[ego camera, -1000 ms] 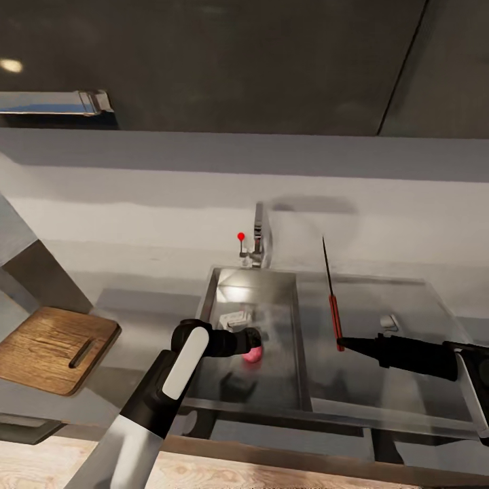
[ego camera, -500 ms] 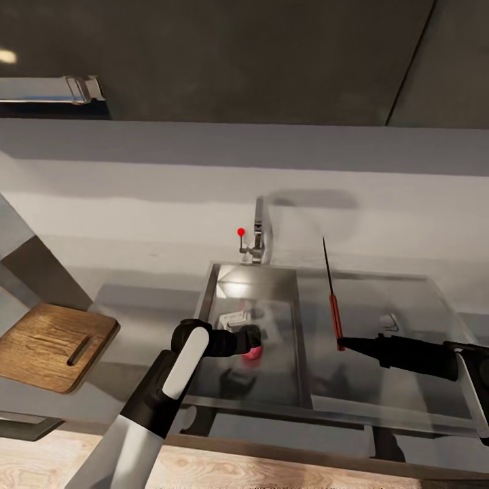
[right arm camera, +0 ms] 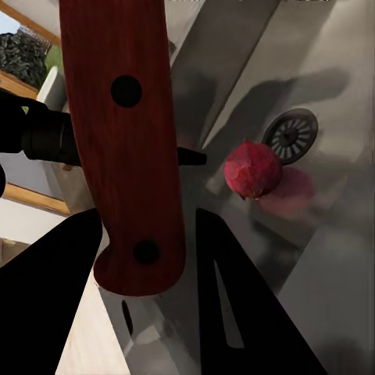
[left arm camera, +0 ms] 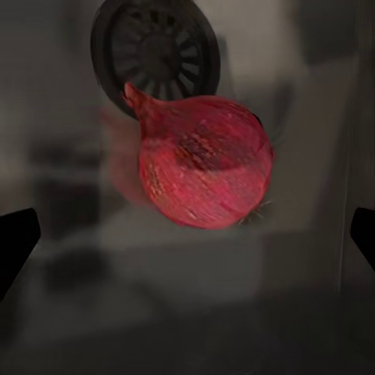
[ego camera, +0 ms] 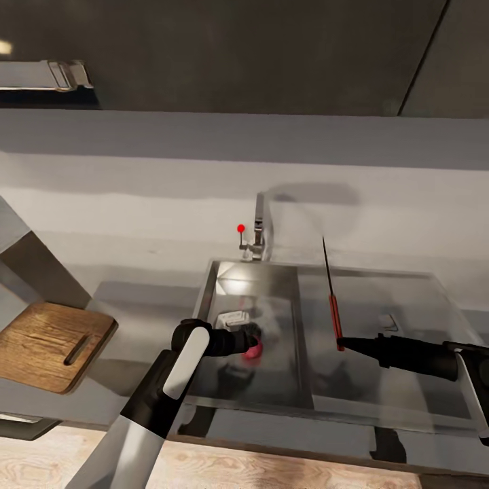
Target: In the kitchen, take the Vidalia onion out of the sink, dice it on the chopping board with the paring knife, put the diced onion into the bowl on the countertop, then place both the paring knife and the chopping board into the sink.
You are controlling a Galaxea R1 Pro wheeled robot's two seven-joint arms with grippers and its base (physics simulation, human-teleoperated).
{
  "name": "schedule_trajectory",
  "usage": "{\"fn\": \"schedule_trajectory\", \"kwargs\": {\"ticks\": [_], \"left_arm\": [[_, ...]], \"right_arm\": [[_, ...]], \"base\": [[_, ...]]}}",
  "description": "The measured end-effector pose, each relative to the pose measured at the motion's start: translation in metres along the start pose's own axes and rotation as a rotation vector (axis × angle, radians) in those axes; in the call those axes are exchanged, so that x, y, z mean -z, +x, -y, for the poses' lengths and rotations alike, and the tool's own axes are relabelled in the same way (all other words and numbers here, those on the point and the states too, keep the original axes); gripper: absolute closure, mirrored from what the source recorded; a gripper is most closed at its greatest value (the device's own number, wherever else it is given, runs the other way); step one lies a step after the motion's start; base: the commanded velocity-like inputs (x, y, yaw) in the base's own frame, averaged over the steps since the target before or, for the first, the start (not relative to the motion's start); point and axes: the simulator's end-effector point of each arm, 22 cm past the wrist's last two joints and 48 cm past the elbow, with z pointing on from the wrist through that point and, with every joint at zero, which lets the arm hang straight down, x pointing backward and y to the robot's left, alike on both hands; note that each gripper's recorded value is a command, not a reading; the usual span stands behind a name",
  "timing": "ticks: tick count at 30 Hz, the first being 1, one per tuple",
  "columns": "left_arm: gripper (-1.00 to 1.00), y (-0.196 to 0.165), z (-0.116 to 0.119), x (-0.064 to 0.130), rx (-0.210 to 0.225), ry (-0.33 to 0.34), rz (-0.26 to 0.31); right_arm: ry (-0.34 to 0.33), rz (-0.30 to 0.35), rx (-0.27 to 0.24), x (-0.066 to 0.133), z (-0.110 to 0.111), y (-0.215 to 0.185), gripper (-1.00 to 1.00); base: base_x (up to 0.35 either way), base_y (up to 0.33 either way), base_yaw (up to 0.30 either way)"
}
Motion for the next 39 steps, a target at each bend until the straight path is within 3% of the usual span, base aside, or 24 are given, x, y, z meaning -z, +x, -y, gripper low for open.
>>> {"fn": "schedule_trajectory", "kwargs": {"ticks": [39], "left_arm": [[-1.00,0.015,-0.011,-0.021,0.014,-0.008,-0.049]], "right_arm": [[0.005,-0.025,-0.049,-0.009,0.019,0.014,1.00]], "base": [[0.032,-0.021,0.000]]}}
